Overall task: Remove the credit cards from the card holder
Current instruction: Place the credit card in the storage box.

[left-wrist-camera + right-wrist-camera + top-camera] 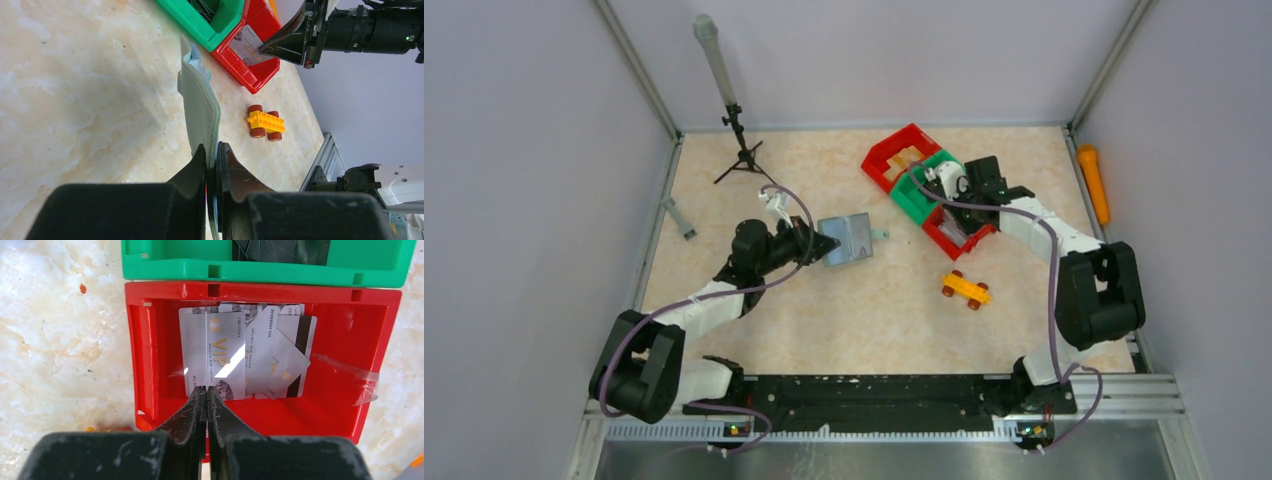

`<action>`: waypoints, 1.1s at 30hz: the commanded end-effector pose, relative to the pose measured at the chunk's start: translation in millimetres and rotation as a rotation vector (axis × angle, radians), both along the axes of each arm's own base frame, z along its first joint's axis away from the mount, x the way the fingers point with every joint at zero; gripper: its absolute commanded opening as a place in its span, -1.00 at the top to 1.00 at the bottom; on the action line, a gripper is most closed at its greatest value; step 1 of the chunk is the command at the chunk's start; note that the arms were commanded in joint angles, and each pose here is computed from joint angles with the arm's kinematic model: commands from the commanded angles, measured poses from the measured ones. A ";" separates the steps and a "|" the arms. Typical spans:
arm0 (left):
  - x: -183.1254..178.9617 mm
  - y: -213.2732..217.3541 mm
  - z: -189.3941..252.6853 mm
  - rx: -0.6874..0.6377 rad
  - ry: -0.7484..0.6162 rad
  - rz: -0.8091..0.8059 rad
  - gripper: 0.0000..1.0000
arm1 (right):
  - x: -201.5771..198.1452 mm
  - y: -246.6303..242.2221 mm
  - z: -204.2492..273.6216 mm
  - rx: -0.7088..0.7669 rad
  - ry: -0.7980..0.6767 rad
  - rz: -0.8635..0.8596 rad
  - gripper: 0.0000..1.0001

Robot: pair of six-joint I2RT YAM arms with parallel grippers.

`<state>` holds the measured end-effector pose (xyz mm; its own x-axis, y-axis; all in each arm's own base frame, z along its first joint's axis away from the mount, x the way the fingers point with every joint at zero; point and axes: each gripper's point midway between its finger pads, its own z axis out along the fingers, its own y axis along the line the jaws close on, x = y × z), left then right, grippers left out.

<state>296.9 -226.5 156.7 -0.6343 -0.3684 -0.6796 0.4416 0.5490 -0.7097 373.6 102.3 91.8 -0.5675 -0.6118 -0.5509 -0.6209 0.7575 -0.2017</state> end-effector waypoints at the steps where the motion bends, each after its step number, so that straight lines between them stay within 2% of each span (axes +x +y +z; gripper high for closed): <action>1: 8.2 -5.3 33.2 -0.033 -0.119 -0.018 1.00 | 23.1 6.7 5.2 0.039 -0.029 0.017 1.00; 2: 8.3 -5.3 32.6 -0.032 -0.117 -0.018 1.00 | 25.3 4.3 1.1 0.031 -0.018 0.011 1.00; 3: 8.3 -5.3 33.1 -0.033 -0.118 -0.018 1.00 | 28.0 2.7 0.3 0.025 -0.016 0.001 0.90; 4: 8.3 -5.6 32.9 -0.033 -0.117 -0.018 1.00 | 30.2 -0.4 -0.9 0.013 -0.018 -0.011 0.72; 5: 8.2 -5.7 33.3 -0.032 -0.119 -0.019 1.00 | 33.0 -3.4 -0.4 -0.001 -0.028 -0.023 0.38; 6: 8.5 -5.3 32.9 -0.031 -0.118 -0.018 1.00 | 35.1 -8.1 -1.0 -0.021 -0.040 -0.042 -0.14; 7: 8.3 -5.6 33.2 -0.032 -0.119 -0.019 1.00 | 39.5 -14.1 0.9 -0.044 -0.068 -0.072 -0.29; 15: 8.1 -6.4 33.7 -0.033 -0.119 -0.026 1.00 | 59.8 -38.4 27.2 -0.087 -0.236 -0.251 -0.36; 23: 8.0 -7.3 33.3 -0.033 -0.118 -0.032 1.00 | 62.8 -40.2 45.2 -0.093 -0.268 -0.307 -0.32; 29: 5.8 -8.8 35.1 -0.040 -0.121 -0.046 1.00 | 50.6 11.9 99.2 0.047 -0.362 -0.250 -0.44; 33: 3.4 -11.3 38.8 -0.056 -0.128 -0.065 1.00 | 41.4 46.0 113.0 0.228 -0.331 -0.356 -0.38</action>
<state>293.8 -229.1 158.3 -0.6432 -0.3564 -0.6777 0.4553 0.5336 -0.7127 413.8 111.8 146.1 -0.5450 -0.4839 -0.6847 -0.3540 0.8731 -0.3353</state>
